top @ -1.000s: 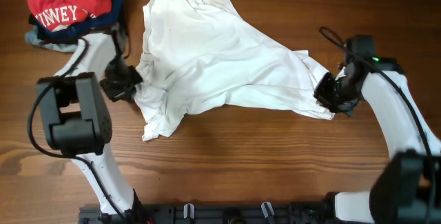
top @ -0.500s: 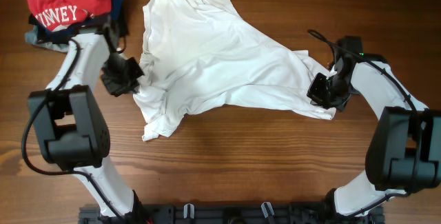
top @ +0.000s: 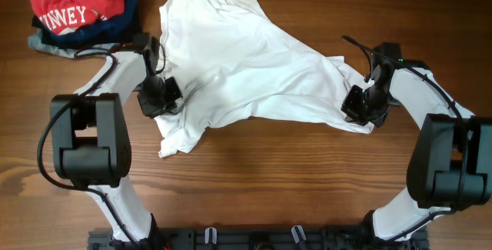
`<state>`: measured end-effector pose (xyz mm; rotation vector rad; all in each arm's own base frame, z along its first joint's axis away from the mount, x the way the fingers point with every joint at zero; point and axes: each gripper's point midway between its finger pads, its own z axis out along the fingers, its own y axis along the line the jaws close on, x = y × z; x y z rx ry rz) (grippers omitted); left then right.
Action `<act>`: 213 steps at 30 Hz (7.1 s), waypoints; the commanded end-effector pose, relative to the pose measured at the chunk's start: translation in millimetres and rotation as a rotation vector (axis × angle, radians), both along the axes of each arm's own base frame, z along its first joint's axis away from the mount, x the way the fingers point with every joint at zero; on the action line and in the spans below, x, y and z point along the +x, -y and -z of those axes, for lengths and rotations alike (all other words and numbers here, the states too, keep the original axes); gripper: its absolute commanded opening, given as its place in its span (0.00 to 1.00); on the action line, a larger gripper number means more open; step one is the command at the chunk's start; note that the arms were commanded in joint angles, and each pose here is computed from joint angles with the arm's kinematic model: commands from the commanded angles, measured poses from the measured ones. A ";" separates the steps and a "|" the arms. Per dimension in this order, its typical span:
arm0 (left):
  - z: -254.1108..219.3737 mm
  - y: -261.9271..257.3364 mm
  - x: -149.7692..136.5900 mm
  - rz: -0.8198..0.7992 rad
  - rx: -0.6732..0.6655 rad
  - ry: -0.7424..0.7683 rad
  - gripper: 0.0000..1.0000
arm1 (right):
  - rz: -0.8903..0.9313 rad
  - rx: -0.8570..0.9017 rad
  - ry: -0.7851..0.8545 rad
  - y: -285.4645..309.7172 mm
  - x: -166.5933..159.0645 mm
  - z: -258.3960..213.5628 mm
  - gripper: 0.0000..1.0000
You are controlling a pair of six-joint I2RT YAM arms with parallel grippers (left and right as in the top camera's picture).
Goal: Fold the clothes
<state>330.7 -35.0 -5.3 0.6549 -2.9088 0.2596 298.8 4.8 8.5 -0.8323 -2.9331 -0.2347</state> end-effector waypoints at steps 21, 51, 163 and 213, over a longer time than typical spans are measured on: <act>14.5 -170.7 -121.8 -0.621 0.060 -0.278 0.04 | 0.227 -0.066 -0.178 4.9 -63.3 -4.9 0.04; -70.7 -69.8 -69.0 -0.259 0.058 0.015 0.82 | -0.180 0.142 0.316 -32.5 79.1 19.1 0.04; 3.4 310.2 -95.8 0.677 -0.318 0.322 0.19 | -0.086 0.107 0.253 22.1 68.0 -60.1 0.91; 15.2 248.7 -158.7 1.060 0.039 0.123 0.04 | -0.212 0.143 0.100 -29.2 38.8 -2.5 0.54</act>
